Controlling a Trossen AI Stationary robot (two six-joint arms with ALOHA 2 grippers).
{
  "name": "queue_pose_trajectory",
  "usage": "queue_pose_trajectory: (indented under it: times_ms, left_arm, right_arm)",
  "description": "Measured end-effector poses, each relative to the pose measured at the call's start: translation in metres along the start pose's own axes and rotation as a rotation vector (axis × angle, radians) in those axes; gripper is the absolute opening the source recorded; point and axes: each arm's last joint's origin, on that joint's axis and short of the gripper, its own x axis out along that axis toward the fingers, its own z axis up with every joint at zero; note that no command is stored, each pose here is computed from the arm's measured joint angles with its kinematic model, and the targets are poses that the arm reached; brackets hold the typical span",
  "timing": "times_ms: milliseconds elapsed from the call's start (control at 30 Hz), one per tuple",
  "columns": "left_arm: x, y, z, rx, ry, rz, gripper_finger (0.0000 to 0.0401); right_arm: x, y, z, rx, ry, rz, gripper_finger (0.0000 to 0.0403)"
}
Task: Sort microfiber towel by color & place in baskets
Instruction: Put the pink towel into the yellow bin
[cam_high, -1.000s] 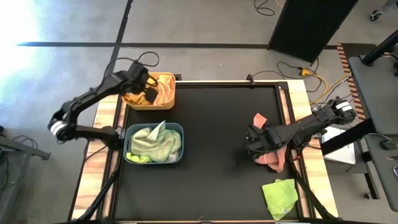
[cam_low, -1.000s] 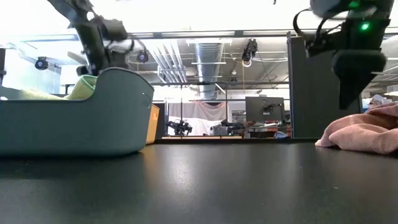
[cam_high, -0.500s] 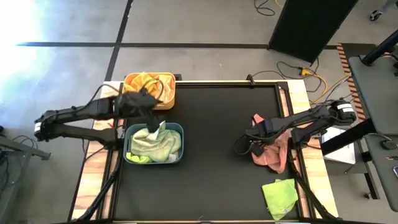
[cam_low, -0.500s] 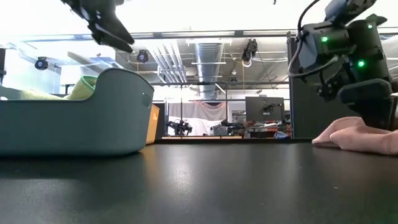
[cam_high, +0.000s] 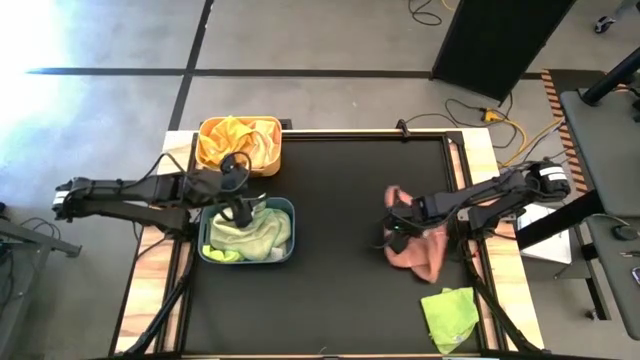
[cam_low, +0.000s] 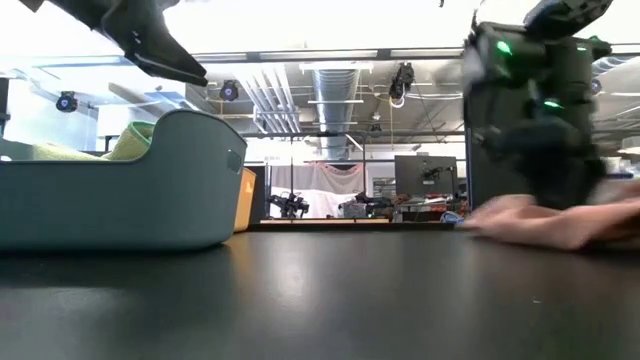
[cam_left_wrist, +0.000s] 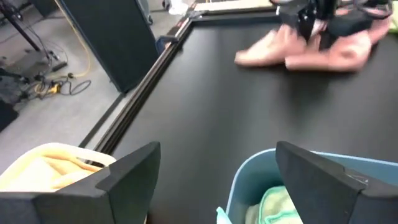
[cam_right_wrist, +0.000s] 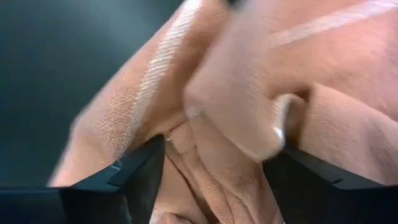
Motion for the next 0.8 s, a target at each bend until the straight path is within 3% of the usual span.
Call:
queue_pose_trajectory:
  times_ms: [200, 333, 467, 600, 800]
  left_arm:
    - [-0.002, 0.000, -0.001, -0.031, -0.072, -0.017, 0.0302]
    - [0.002, -0.003, 0.004, -0.054, -0.128, -0.071, 0.0302]
    - [0.008, -0.007, 0.011, -0.056, -0.142, -0.119, 0.0302]
    - [0.020, -0.011, 0.022, -0.043, -0.120, -0.132, 0.0302]
    - [0.049, -0.026, 0.039, 0.030, -0.066, -0.269, 0.0302]
  right_arm:
    - [0.005, 0.039, 0.032, -0.259, -0.317, 0.275, 0.0229]
    - [0.025, 0.059, 0.053, -0.370, -0.461, 0.361, 0.0228]
    - [0.041, 0.084, 0.076, -0.476, -0.540, 0.369, 0.0237]
    - [0.037, 0.110, 0.094, -0.619, -0.570, 0.337, 0.0246]
    - [-0.028, 0.142, 0.086, -0.780, -0.589, 0.156, 0.0248]
